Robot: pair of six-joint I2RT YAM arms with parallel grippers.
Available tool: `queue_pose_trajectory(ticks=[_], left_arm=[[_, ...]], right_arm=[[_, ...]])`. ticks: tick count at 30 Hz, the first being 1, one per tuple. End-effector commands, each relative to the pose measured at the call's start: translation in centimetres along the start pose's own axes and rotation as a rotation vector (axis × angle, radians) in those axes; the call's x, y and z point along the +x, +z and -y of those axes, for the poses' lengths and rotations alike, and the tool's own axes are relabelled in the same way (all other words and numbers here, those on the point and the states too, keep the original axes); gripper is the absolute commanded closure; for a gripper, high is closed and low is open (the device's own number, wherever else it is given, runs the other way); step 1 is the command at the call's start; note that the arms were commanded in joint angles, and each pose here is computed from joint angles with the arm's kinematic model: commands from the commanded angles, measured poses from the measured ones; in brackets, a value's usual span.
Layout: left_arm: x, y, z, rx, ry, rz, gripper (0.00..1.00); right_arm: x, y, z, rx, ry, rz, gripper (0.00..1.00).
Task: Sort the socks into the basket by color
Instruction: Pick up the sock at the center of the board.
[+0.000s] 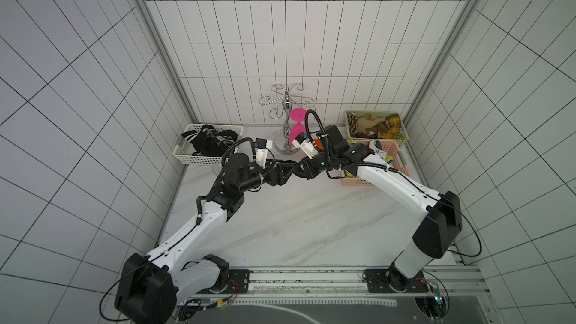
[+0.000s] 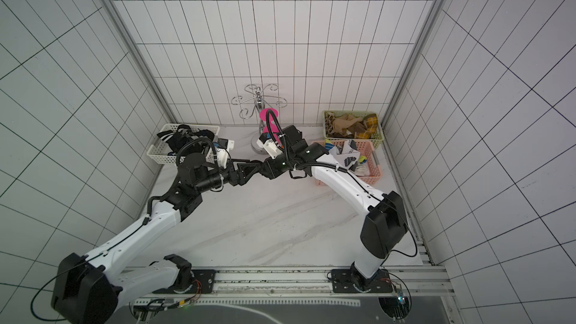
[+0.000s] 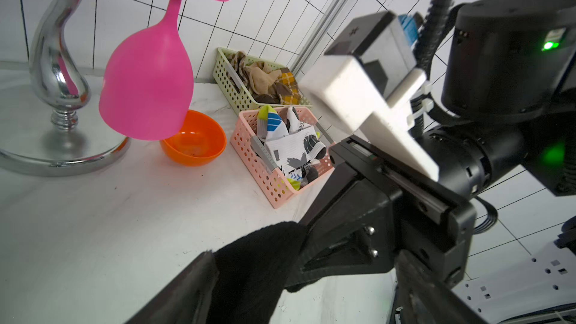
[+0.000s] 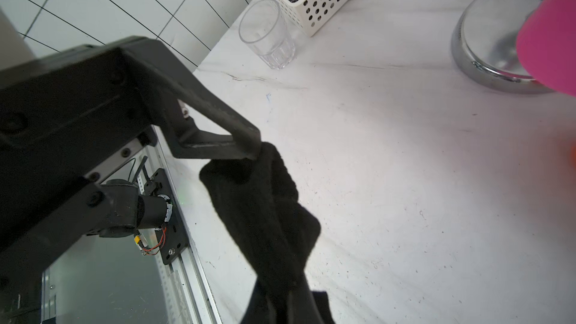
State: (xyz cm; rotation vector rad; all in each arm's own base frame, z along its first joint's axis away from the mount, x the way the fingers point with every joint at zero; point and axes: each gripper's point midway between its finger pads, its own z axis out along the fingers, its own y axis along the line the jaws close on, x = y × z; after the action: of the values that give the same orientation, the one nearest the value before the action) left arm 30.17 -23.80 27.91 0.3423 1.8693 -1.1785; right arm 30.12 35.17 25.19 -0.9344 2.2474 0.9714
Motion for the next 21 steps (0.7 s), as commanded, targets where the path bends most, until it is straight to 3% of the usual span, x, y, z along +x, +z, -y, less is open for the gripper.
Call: queue_pose_trajectory(ticks=[1,5,7,9,11,13,19,20,21], left_arm=[[0.0,1.1,0.7,0.064,0.002,-0.023,0.20],[0.7,2.0,0.5,0.084,-0.017,-0.071,0.33],[0.7,2.3,0.6,0.098,-0.019,-0.076,0.44],[0.3,2.4,0.9,0.112,-0.016,-0.070,0.60],[0.0,2.5,0.9,0.111,-0.011,-0.061,0.86],[-0.2,2.5,1.2,0.121,-0.004,-0.058,1.00],[0.0,2.8,0.8,0.114,-0.022,-0.086,1.00],[-0.3,2.8,0.7,0.105,-0.025,-0.076,1.00],[-0.7,2.7,0.5,0.093,-0.032,-0.066,1.00]], right_arm=[[-5.0,-4.0,-4.0,-0.108,-0.095,0.133,1.00],[-5.9,-4.9,-4.0,-0.127,-0.089,0.157,1.00],[-6.0,-5.0,-3.9,-0.147,-0.079,0.161,1.00],[-5.9,-4.9,-3.7,-0.152,-0.073,0.158,1.00],[-5.7,-4.6,-3.5,-0.153,-0.071,0.151,1.00],[-5.7,-4.5,-3.3,-0.150,-0.066,0.150,1.00],[-6.2,-4.9,-2.8,-0.140,-0.058,0.164,0.96],[-6.3,-5.0,-2.7,-0.133,-0.055,0.167,0.86],[-6.5,-5.2,-2.5,-0.120,-0.048,0.175,0.68]])
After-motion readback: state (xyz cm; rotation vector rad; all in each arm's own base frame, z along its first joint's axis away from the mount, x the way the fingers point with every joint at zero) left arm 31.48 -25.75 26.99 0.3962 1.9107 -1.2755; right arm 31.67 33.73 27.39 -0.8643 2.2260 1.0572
